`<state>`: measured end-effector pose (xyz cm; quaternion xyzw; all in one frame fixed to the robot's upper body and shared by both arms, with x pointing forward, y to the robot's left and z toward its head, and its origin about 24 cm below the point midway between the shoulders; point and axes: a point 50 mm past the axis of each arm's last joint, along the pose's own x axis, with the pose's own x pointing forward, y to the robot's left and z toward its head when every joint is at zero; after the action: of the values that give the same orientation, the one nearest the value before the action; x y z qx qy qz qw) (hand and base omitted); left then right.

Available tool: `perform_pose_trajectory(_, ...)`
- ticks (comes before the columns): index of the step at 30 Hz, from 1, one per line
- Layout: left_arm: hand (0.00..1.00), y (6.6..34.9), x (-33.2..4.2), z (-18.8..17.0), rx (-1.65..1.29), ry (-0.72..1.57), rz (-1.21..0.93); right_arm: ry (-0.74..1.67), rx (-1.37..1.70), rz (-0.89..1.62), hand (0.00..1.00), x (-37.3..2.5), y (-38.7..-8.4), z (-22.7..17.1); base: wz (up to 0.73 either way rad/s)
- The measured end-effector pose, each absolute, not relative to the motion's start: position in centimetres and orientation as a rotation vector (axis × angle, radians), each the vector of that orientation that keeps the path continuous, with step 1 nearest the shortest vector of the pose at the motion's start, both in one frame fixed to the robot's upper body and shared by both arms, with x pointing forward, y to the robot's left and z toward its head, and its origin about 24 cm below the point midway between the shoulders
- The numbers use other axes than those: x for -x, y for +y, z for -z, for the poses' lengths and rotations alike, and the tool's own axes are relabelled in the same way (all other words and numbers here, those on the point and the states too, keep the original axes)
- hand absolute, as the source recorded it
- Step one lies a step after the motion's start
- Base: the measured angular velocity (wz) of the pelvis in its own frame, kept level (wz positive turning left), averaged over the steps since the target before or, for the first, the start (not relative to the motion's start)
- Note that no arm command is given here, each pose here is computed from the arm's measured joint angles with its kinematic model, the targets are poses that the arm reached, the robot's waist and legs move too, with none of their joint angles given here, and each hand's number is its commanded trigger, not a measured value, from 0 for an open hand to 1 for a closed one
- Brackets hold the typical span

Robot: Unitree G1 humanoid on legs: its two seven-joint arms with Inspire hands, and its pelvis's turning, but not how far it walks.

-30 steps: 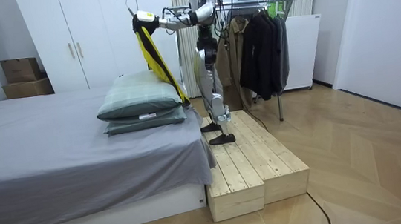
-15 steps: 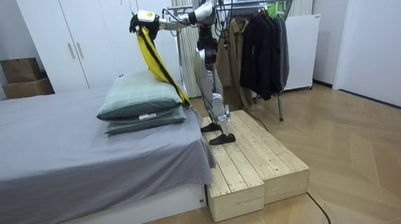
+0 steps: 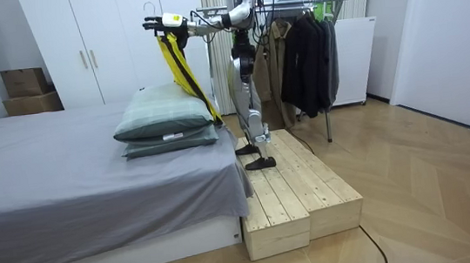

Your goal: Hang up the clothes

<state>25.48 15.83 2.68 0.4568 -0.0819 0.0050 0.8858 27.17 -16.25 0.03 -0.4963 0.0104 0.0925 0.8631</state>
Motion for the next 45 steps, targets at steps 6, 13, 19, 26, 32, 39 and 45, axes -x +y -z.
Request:
perform_pose_trajectory(6,0.0,15.8,-25.3,-2.4,-0.952,-0.151,0.01,0.056,1.04,-0.202,1.0,-27.0,-16.5,0.6,0.0)
perform_pose_trajectory(13,0.0,15.8,-25.3,-2.2,-0.954,-0.139,0.031,0.058,1.046,-0.202,1.0,-27.0,-16.6,0.7,0.0)
perform_pose_trajectory(19,0.0,15.7,-25.3,-2.2,-0.956,-0.129,0.049,0.061,1.058,-0.204,1.0,-27.0,-16.8,0.7,0.0)
perform_pose_trajectory(26,0.0,15.7,-25.3,-2.0,-0.953,-0.113,0.072,0.075,1.06,-0.19,1.0,-27.2,-17.6,0.5,0.0)
perform_pose_trajectory(32,0.0,15.6,-25.2,-1.2,-0.961,-0.059,0.139,0.073,1.079,-0.192,1.0,-27.2,-17.6,0.5,0.0)
perform_pose_trajectory(39,0.0,16.7,-24.3,2.2,-0.975,0.154,0.266,0.071,1.203,-0.225,1.0,-27.1,-18.5,0.4,-0.03)
perform_pose_trajectory(45,0.0,17.3,-24.1,2.5,-0.933,0.21,0.317,0.053,1.237,-0.229,1.0,-27.2,-19.6,-0.1,-0.01)
